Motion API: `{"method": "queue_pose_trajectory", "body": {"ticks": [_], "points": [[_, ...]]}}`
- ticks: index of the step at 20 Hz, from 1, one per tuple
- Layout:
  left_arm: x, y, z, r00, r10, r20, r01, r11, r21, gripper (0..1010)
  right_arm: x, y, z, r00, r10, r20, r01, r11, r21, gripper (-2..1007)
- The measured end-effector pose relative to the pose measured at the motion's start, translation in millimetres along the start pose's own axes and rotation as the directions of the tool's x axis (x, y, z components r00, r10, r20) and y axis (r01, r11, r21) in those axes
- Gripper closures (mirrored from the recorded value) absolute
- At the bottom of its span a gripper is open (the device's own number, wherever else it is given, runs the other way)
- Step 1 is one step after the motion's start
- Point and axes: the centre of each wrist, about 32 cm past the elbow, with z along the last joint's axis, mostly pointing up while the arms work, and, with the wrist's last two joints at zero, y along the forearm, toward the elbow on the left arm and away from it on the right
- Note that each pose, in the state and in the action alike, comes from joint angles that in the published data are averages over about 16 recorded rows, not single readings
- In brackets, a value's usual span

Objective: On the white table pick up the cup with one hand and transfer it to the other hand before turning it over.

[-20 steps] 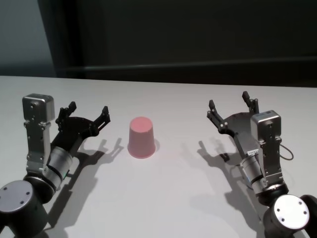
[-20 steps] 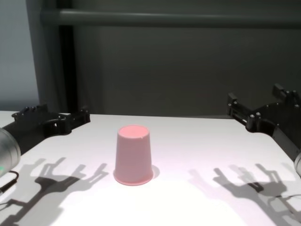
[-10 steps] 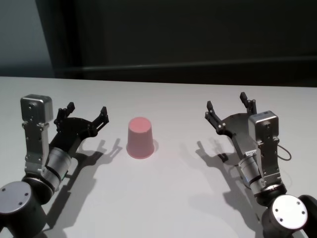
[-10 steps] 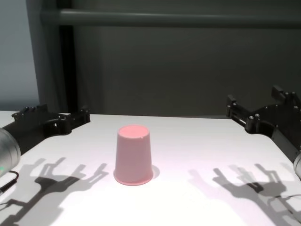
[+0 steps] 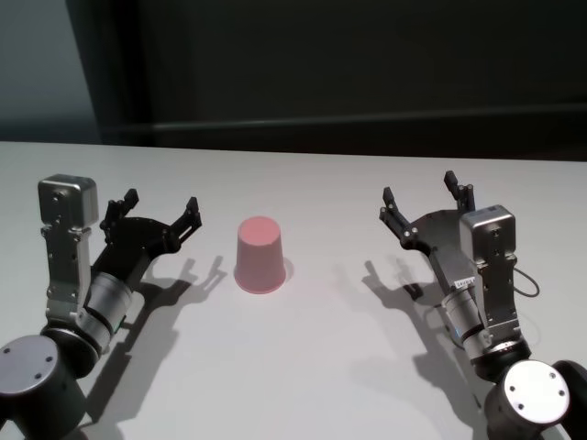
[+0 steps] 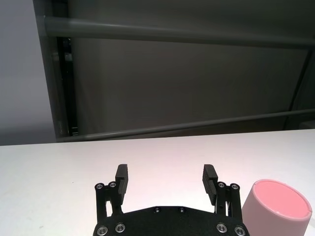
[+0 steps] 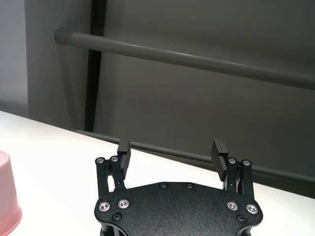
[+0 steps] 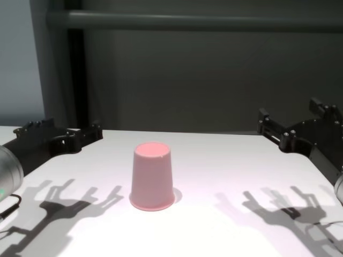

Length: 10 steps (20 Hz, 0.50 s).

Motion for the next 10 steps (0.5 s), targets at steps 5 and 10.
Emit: {"method": "queue_pose_trajectory", "body": {"ticks": [5,10], "points": [[0.0,0.0,0.0,1.000,0.000,0.000,0.000,1.0000,0.000,9,0.0,0.0,-0.1,1.0000,0.000,0.000,0.000,1.0000,-0.001,3],[0.0,0.0,0.0,1.000,0.000,0.000,0.000,1.0000,0.000,9,-0.1,-0.1,-0.3,1.0000,0.001,0.000,-0.001,1.0000,-0.002,3]]}}
